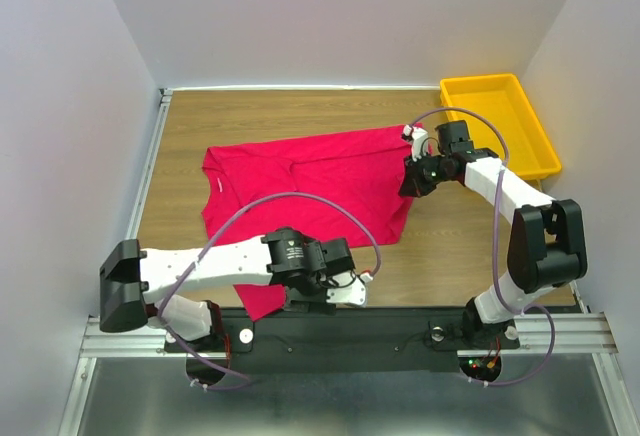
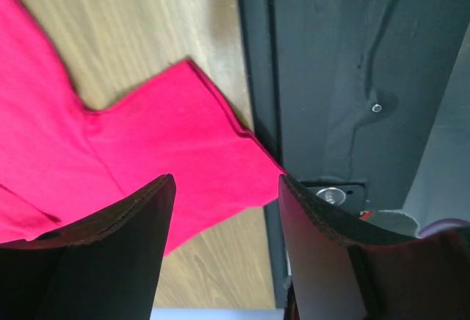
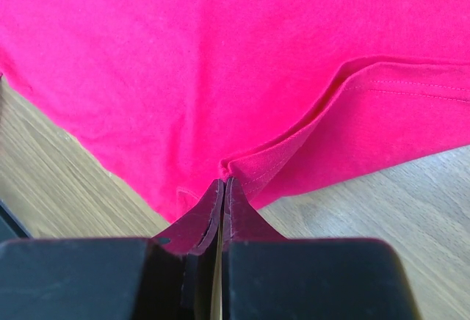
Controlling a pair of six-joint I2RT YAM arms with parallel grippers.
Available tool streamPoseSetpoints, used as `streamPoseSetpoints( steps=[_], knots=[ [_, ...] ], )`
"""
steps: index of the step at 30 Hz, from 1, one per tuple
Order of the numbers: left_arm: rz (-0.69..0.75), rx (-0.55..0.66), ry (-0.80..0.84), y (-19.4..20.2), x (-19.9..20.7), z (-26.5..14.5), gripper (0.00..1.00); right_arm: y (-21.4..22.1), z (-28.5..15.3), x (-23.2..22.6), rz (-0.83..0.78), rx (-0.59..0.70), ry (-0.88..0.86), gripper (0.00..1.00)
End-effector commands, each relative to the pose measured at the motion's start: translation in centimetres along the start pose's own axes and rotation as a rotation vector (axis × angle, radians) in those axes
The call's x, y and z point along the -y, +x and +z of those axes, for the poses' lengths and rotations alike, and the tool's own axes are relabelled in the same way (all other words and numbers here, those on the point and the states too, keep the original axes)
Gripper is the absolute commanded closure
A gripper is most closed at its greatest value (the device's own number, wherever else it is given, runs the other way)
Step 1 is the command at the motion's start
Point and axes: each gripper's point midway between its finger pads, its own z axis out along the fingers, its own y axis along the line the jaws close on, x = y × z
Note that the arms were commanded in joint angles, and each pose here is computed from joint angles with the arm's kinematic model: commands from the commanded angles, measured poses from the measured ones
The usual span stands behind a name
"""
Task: Fold and stack the t-shirts
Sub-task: Fold the tshirt
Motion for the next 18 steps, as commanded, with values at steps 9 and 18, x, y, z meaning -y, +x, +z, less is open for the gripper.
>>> streamPoseSetpoints(
  steps=[9, 18],
  knots=[
    [-0.059, -0.274, 0.127, 4.9, 3.4, 4.2, 0.31, 0.1, 0.2, 0.6, 0.018, 0.016, -0.013, 0.99],
    [-0.065, -0.351, 0.105, 5.3, 2.8, 6.9, 0.3, -0.1, 0.1, 0.9, 0.032, 0.024, -0.019, 0.99]
  ],
)
